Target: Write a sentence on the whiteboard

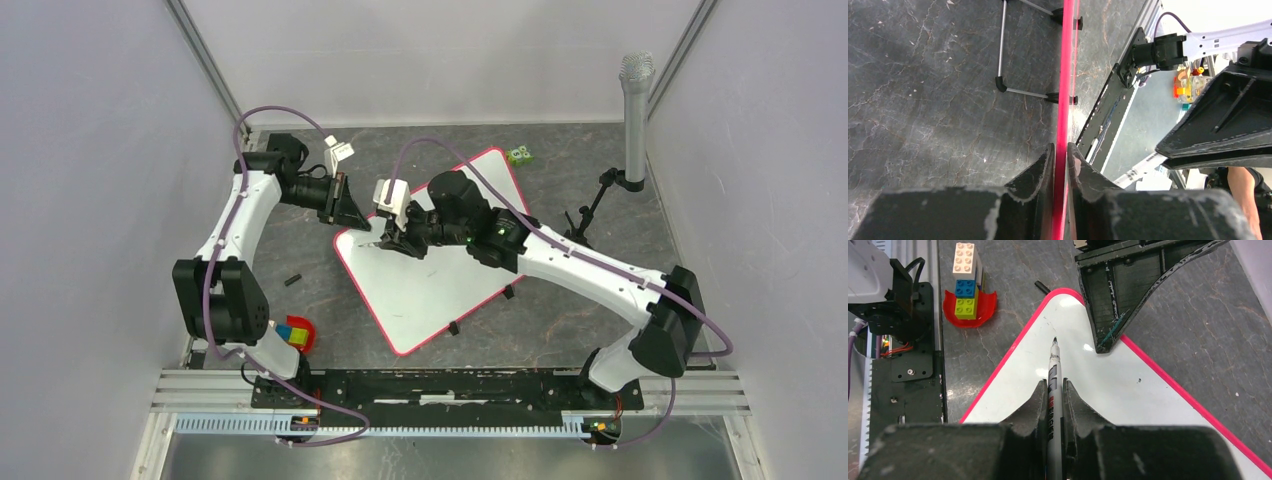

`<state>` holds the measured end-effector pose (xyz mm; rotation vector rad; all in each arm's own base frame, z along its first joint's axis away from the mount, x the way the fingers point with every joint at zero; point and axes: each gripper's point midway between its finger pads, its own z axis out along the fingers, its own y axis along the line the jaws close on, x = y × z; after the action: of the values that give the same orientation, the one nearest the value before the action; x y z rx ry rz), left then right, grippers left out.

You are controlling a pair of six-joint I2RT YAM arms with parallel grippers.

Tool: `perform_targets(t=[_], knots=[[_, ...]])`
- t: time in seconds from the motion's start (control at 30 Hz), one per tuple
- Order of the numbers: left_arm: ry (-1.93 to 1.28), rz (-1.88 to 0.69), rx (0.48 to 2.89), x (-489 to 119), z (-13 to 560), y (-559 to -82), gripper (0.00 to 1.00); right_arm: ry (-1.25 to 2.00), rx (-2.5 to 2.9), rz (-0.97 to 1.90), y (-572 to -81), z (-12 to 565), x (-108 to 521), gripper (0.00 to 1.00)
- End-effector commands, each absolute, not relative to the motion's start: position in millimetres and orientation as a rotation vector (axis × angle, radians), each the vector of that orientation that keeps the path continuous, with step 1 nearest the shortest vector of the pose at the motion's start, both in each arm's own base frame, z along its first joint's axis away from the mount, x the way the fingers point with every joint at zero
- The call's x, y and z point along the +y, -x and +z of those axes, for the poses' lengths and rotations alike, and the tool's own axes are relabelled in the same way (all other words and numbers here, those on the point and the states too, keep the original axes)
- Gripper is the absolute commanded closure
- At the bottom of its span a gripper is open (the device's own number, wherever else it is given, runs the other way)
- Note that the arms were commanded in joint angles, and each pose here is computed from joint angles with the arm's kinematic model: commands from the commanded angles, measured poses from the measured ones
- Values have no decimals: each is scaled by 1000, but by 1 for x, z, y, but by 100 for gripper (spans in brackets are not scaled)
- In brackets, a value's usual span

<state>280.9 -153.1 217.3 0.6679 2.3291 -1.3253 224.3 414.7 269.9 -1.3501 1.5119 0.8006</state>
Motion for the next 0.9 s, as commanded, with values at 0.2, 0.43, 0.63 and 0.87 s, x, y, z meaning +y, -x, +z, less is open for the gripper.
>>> perform_targets(t=[0.2,0.43,0.63,0.87], knots=[[-739,-1312,2298,-159,221,-280,93,1317,1468,765,-233,285,430,100],[-749,-1303,2295,-159,221,-280,98,1308,1467,745,-236,286,429,100],[-761,-1303,2290,-160,222,-280,98,1292,1498,685,-247,279,427,100],[-775,-1298,2287,-161,222,-278,98,1291,1505,665,-252,276,430,100]])
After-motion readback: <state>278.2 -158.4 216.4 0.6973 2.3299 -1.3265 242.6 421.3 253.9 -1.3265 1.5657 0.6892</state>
